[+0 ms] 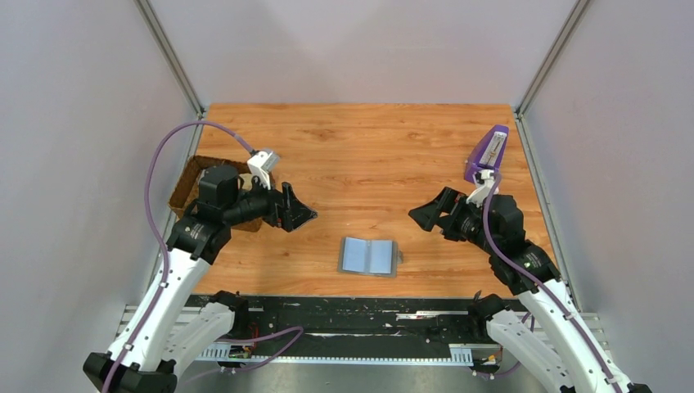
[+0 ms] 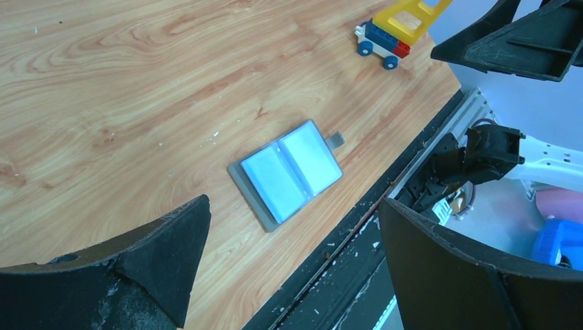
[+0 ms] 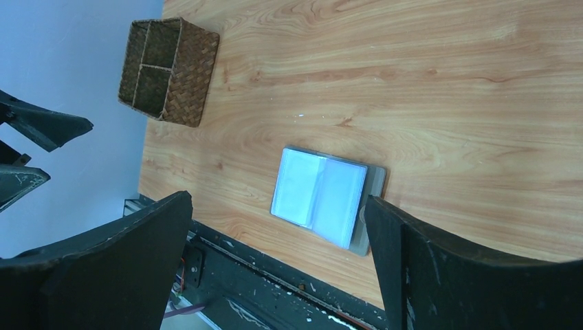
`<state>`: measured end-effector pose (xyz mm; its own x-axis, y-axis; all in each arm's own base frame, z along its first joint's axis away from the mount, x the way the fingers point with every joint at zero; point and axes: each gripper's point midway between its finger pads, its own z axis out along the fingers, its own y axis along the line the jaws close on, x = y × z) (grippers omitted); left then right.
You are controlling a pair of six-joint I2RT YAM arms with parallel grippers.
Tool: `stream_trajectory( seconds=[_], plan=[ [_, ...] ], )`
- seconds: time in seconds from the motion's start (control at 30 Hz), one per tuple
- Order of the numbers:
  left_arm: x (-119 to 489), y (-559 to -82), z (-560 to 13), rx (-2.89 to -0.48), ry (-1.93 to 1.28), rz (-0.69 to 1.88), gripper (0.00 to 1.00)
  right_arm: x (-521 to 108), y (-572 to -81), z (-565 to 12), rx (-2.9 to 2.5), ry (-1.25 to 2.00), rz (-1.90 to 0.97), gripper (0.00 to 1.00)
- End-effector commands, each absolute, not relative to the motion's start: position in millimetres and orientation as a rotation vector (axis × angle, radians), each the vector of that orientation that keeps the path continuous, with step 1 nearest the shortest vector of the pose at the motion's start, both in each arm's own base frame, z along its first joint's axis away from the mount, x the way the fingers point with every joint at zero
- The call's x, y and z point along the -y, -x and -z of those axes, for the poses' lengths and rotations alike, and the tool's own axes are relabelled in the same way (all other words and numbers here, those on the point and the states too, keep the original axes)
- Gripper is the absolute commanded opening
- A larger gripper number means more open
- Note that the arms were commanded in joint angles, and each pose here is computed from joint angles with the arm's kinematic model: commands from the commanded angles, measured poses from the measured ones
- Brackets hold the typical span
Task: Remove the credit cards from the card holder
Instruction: Reset both arms
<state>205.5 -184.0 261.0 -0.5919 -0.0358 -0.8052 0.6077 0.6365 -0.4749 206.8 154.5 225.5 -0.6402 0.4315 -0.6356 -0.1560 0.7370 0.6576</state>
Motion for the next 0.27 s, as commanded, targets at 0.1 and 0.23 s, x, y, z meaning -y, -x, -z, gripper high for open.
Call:
stream_trajectory(
  seconds=[0.1,0.23],
  plan=[
    [182.7,-206.2,-271.9,-1.971,-0.451,0.956,1.0,-155.2,-207.1,-235.3,-2.065,-0.22,-0.911,1.0],
    [183.7,-207.1,-268.6,-1.984,-0.458,0.96,1.0,-154.2,-207.7,-233.5,-2.067,-0.222,-0.901,1.0]
  ],
)
